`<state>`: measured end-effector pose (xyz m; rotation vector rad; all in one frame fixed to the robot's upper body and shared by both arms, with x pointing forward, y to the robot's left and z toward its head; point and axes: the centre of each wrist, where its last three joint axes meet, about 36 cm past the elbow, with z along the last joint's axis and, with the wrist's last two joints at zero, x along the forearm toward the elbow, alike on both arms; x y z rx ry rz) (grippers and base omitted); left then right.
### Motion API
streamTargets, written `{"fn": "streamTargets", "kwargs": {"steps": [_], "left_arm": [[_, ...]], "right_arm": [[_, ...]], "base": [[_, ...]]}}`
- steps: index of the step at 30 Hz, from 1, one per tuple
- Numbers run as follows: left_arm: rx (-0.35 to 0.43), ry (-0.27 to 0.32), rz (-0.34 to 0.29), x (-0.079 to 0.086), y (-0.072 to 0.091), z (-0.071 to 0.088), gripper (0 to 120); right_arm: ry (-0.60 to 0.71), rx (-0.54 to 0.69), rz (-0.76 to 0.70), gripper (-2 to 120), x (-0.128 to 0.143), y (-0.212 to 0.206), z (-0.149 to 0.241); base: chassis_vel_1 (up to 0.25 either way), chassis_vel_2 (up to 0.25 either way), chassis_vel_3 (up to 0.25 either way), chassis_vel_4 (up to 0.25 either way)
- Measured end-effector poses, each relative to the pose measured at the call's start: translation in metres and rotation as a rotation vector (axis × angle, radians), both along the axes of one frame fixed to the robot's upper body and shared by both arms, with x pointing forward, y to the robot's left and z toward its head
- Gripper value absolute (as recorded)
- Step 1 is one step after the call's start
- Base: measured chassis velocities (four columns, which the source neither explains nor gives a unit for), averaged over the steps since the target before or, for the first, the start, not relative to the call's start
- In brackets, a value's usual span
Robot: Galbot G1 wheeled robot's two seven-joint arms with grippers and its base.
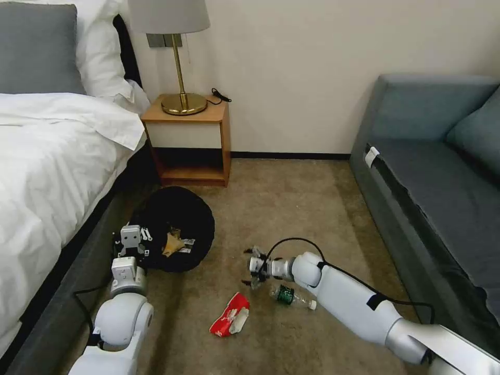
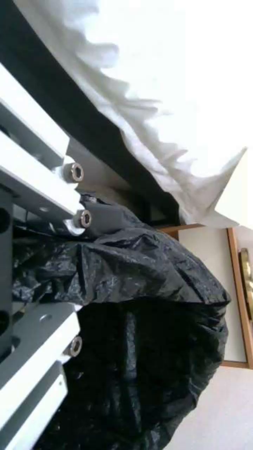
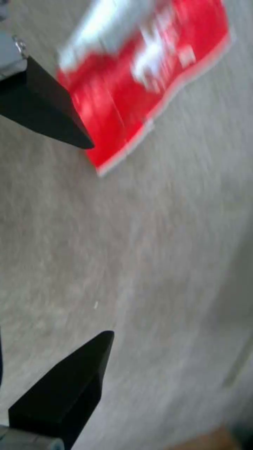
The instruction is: Pick up the trash bin, then pick up the garbage on the floor and place it into the trash bin.
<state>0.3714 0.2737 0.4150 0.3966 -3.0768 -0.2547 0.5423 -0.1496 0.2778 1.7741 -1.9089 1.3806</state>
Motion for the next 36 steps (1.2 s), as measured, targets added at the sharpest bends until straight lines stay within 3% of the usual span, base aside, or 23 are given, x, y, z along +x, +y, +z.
{"fn": "streamTargets", "kwargs": {"steps": [9,21,27,36], "left_arm": [[-0.036,0.0,-0.003,-0.005,-0.017,0.009,4],[-0.044,0.012,-0.001,-0.009,-0.019,0.004,4],[-0.047,0.006,-0.006,-0.011,-0.02,0.007,4],[-0.045,0.014,-0.009,-0.017,-0.02,0.005,4]], "right_arm": [[0.015,-0.054,0.138,100,-0.009,0.021,-0.008],[0.039,-0.077,0.215,100,-0.021,0.053,-0.025],[0.02,-0.041,0.216,100,-0.022,0.053,-0.006],[0.04,0.02,0.247,100,-0.057,0.053,0.013]], "base": [[0.0,0.0,0.0,0.0],[0.0,0.0,0.0,0.0],[0.0,0.0,0.0,0.0],[0.0,0.0,0.0,0.0]]}}
